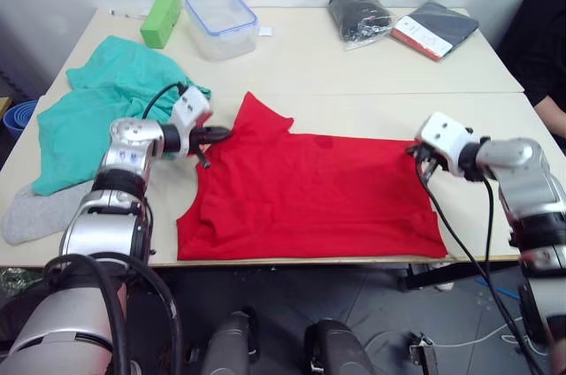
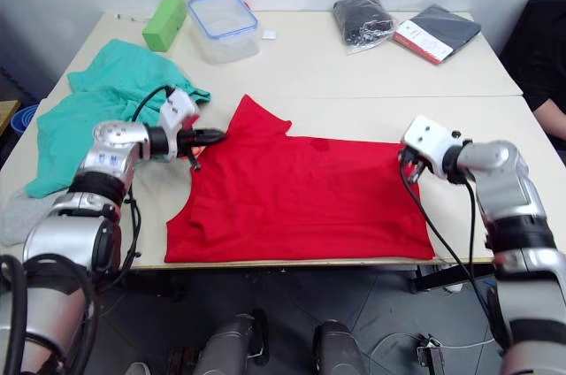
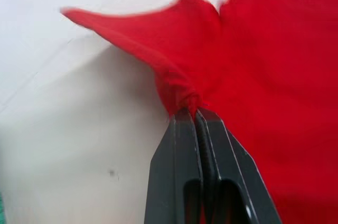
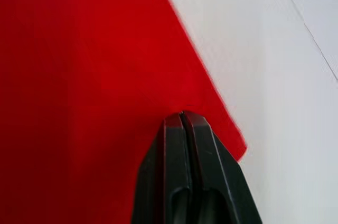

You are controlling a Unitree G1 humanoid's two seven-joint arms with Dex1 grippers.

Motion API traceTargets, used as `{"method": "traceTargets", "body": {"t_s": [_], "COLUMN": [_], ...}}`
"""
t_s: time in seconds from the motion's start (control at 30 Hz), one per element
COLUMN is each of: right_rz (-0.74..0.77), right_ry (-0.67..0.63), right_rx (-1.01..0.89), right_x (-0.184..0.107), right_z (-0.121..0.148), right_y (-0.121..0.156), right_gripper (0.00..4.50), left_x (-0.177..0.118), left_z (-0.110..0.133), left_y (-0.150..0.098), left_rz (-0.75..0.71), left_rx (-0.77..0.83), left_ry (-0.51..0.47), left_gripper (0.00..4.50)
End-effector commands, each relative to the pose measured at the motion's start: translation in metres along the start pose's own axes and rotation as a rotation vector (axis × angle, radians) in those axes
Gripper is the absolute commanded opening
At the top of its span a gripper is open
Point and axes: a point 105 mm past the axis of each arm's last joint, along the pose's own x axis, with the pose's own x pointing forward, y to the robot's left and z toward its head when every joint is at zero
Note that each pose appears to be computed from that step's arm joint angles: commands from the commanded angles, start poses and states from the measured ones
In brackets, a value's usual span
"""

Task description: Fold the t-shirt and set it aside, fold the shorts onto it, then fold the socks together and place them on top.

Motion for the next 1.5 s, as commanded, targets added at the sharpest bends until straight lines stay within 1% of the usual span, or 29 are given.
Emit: {"method": "traceTargets", "body": {"t_s": [0.03, 0.1, 0.13, 0.2, 0.3, 0.33, 0.4, 0.47, 0.53, 0.6, 0.67, 0.8, 0.93, 1.03, 1.27, 1.3, 1.33, 1.37, 1.5], "right_rz": [-0.093, -0.118, -0.133, -0.138, -0.125, -0.12, -0.089, -0.074, -0.072, -0.027, -0.004, -0.015, -0.038, -0.04, -0.049, -0.049, -0.05, -0.051, -0.055], "right_ry": [-0.101, -0.096, -0.091, -0.088, -0.139, -0.141, -0.097, -0.035, 0.081, 0.188, 0.231, 0.27, 0.324, 0.329, 0.356, 0.35, 0.345, 0.342, 0.33], "right_rx": [-0.124, -0.088, -0.031, 0.154, 0.273, 0.306, 0.396, 0.487, 0.546, 0.593, 0.643, 0.696, 0.705, 0.731, 0.709, 0.717, 0.725, 0.729, 0.76], "right_x": [-0.02, -0.023, -0.023, -0.019, -0.007, -0.003, 0.009, 0.019, 0.029, 0.033, 0.034, 0.036, 0.036, 0.035, 0.038, 0.039, 0.039, 0.039, 0.039], "right_z": [0.022, 0.018, 0.015, 0.016, 0.042, 0.05, 0.055, 0.053, 0.04, 0.025, 0.021, 0.02, 0.011, 0.009, 0.002, 0.003, 0.004, 0.004, 0.005], "right_y": [-0.007, -0.006, -0.008, -0.015, -0.033, -0.039, -0.048, -0.054, -0.058, -0.052, -0.051, -0.053, -0.052, -0.052, -0.048, -0.048, -0.048, -0.048, -0.049], "right_gripper": [0.0, 0.0, 0.0, 0.0, 0.0, 0.17, 0.59, 1.27, 1.97, 2.69, 3.38, 3.38, 3.38, 3.38, 3.38, 3.0, 2.8, 2.48, 1.05], "left_x": [-0.012, -0.015, -0.016, -0.017, -0.016, -0.016, -0.013, -0.011, -0.01, -0.01, -0.011, -0.014, -0.015, -0.015, -0.015, -0.015, -0.015, -0.015, -0.016], "left_z": [0.007, 0.002, 0.001, 0.002, 0.008, 0.01, 0.014, 0.018, 0.02, 0.019, 0.018, 0.016, 0.016, 0.017, 0.021, 0.021, 0.021, 0.022, 0.022], "left_y": [0.004, 0.004, 0.005, 0.011, 0.017, 0.019, 0.021, 0.022, 0.021, 0.021, 0.021, 0.022, 0.023, 0.024, 0.025, 0.025, 0.025, 0.026, 0.026], "left_rz": [0.045, 0.06, 0.073, 0.1, 0.118, 0.122, 0.127, 0.129, 0.127, 0.126, 0.13, 0.143, 0.148, 0.154, 0.16, 0.16, 0.161, 0.161, 0.163], "left_rx": [0.197, 0.212, 0.193, 0.155, 0.139, 0.138, 0.136, 0.135, 0.133, 0.129, 0.125, 0.117, 0.116, 0.116, 0.117, 0.118, 0.118, 0.118, 0.117], "left_ry": [-0.018, -0.015, -0.017, -0.022, -0.023, -0.024, -0.028, -0.033, -0.042, -0.047, -0.048, -0.048, -0.053, -0.058, -0.07, -0.07, -0.071, -0.071, -0.073], "left_gripper": [0.02, 0.02, 0.02, 0.02, 0.02, 0.0, 0.0, 0.0, 0.0, 0.0, 0.0, 0.0, 0.0, 0.0, 0.0, 0.0, 0.0, 0.0, 0.0]}}
